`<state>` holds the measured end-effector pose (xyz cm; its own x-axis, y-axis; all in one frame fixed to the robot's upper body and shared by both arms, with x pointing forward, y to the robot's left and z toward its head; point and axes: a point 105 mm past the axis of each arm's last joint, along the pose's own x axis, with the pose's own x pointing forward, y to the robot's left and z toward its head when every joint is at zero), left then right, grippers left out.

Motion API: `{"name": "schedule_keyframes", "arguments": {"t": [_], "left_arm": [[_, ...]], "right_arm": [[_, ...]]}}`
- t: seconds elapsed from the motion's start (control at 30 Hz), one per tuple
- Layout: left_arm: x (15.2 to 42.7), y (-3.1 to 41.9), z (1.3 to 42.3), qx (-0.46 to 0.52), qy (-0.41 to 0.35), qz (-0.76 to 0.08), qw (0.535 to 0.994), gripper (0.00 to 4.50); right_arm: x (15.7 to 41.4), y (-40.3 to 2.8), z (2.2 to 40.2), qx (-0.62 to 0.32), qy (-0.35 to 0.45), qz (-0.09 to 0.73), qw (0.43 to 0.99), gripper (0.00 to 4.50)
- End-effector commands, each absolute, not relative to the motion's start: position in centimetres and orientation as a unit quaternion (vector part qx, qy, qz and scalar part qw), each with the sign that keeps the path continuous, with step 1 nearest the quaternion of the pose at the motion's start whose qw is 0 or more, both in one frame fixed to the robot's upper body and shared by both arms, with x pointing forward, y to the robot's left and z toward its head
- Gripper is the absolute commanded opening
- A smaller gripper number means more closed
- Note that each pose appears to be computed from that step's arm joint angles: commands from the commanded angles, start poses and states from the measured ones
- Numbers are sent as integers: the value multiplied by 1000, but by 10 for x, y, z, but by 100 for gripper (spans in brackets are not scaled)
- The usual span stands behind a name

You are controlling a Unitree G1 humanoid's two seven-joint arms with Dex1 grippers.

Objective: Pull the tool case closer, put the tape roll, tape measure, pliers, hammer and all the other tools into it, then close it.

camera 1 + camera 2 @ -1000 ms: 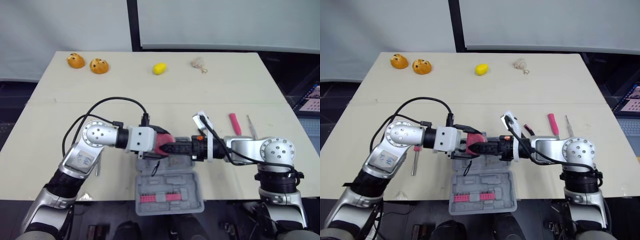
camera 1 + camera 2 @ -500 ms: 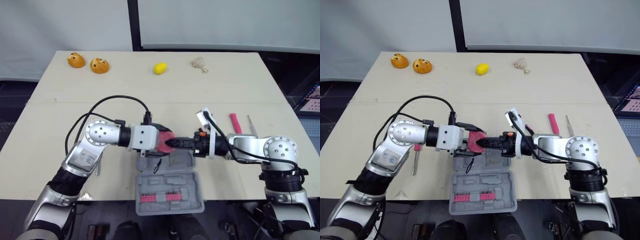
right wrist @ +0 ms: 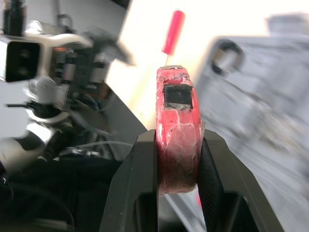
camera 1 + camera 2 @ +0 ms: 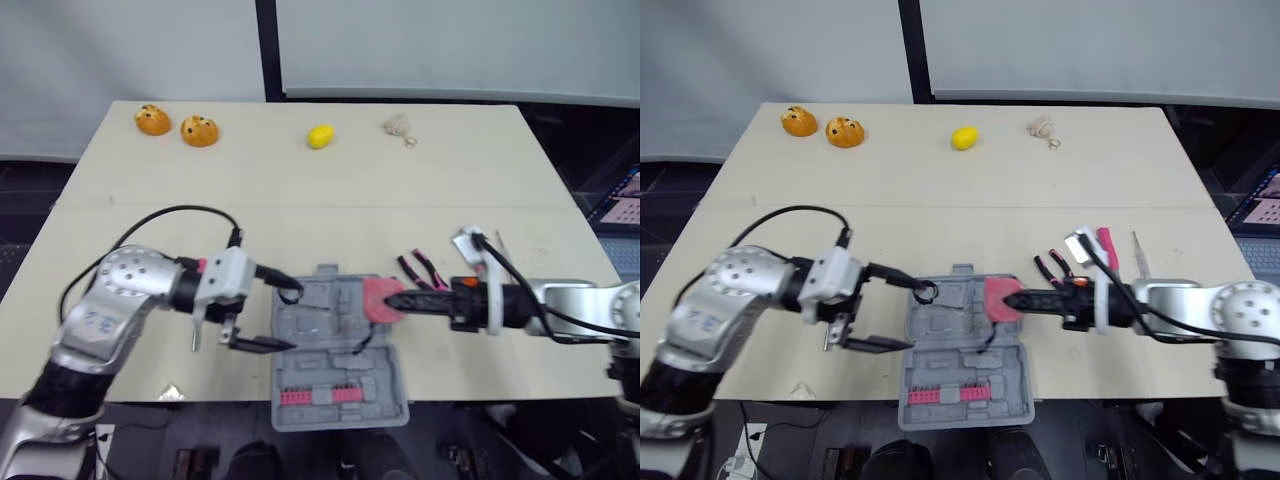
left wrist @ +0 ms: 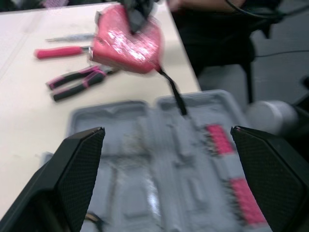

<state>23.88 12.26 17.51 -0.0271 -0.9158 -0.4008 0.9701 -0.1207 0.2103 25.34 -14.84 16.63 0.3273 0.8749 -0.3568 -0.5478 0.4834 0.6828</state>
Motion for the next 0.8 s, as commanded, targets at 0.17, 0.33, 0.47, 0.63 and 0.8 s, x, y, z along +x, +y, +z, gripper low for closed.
{"name": "schedule_keyframes", "arguments": {"t": [0.17, 0.33, 0.47, 0.63, 0.8], "left_arm": [[210, 131, 176, 224, 73, -741, 630, 450], [209, 130, 174, 237, 67, -735, 632, 450], [212, 129, 174, 249, 60, -727, 637, 450], [209, 128, 172, 254, 60, -728, 634, 450], [210, 128, 173, 257, 58, -726, 635, 450]], "right_arm": [[257, -196, 121, 192, 414, 389, 800, 53], [255, -209, 102, 167, 428, 393, 797, 53], [253, -212, 91, 160, 440, 400, 788, 53], [253, -208, 78, 156, 454, 407, 777, 53], [255, -206, 73, 159, 457, 408, 774, 53]]}}
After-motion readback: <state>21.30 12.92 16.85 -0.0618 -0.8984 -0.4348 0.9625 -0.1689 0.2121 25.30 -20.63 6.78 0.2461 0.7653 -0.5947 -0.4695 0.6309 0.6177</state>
